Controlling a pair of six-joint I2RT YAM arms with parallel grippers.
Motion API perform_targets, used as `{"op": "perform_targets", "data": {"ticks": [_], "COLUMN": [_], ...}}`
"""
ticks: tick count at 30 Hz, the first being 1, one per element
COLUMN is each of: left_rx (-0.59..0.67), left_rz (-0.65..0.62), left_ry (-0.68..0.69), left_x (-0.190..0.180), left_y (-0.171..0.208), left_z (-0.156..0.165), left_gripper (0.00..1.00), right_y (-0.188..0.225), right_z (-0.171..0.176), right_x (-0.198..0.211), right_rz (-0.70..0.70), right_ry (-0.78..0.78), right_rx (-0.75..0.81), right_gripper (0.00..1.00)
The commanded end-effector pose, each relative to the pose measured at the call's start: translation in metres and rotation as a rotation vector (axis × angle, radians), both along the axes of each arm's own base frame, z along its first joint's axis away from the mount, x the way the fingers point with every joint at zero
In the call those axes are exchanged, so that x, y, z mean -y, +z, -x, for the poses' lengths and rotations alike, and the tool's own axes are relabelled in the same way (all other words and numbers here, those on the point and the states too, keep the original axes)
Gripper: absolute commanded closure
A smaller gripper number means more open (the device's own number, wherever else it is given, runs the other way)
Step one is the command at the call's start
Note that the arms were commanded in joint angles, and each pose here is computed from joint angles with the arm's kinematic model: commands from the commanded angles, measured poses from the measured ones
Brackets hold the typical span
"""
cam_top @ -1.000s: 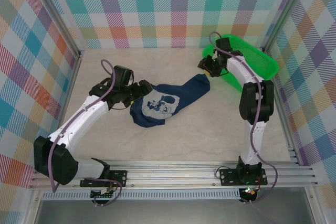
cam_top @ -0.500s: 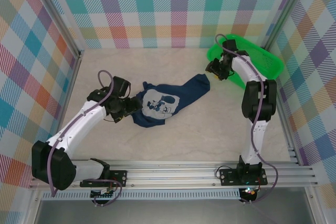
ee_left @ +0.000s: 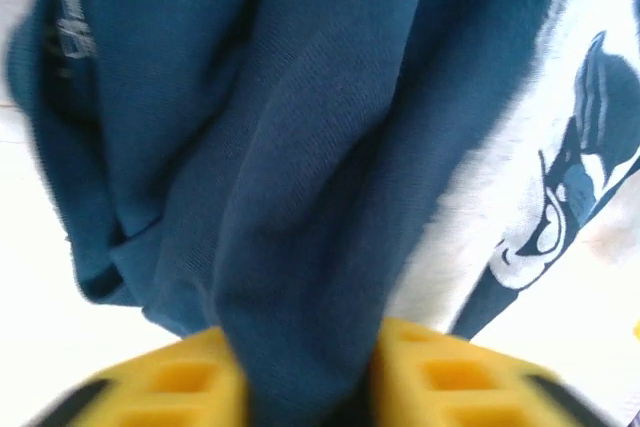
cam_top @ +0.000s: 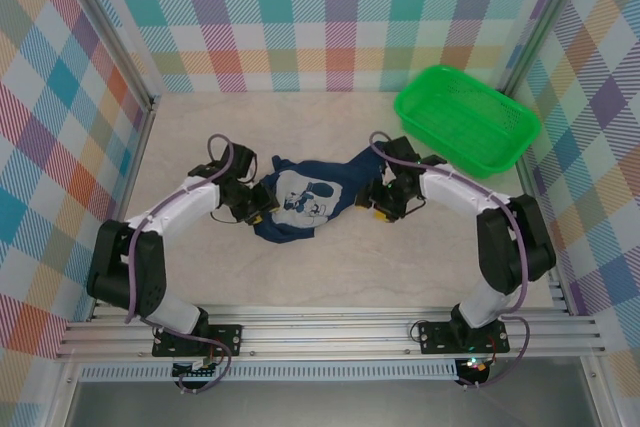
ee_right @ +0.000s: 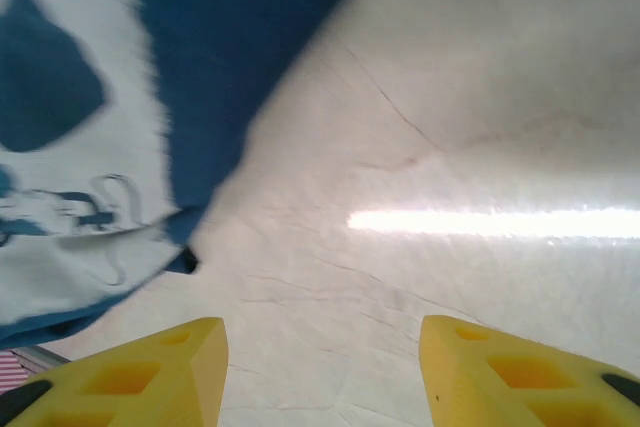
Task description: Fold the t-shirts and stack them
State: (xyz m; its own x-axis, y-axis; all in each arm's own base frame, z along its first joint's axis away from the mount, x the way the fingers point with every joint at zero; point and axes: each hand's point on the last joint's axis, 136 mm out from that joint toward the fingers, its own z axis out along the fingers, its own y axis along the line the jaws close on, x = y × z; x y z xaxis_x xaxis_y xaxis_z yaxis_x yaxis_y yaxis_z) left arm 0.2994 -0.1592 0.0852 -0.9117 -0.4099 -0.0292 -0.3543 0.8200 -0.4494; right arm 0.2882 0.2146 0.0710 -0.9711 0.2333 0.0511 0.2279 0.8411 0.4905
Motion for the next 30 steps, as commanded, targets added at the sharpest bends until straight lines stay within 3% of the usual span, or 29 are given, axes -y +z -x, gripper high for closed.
{"op": "perform_targets", "data": {"ticks": [1,6,11,18,25,30], "left_rx": [0.045,0.128,0.209,0.336,0.515,0.585], "left_rz": [0.019,0.059,0.187,0.352,0.504,0.523], "left_ry": [-0.056,-0.055,-0.075,-0.193,-0.245,-0.154], "left_x": [0.013,0.018,0.037,0.089,0.127,0.117], "left_y": [0.009,0.046,0.099,0.185,0.286,0.329], "left_z": [-0.008,-0.012,-0.011,0.012,0.041,0.030], "left_gripper": [1.00,1.00,1.00,1.00,1.00,1.00], "right_y": [-0.006,-0.014,-0.014,0.023,0.074,0.117], "right_z": [-0.009,-0.031,-0.036,-0.036,-0.032,-0.049], "right_x": [-0.019,-0.033,-0.043,-0.027,0.014,0.025], "right_rz": [-0.066,-0.093,-0.111,-0.131,-0.096,-0.100], "right_ry": [-0.016,-0.037,-0.062,-0.137,-0.253,-0.283], "right_rx": [-0.005,0.004,0.005,0.161,0.323,0.437], "right_gripper": [0.48,0.50,0.53,0.50,0.51,0.82]}}
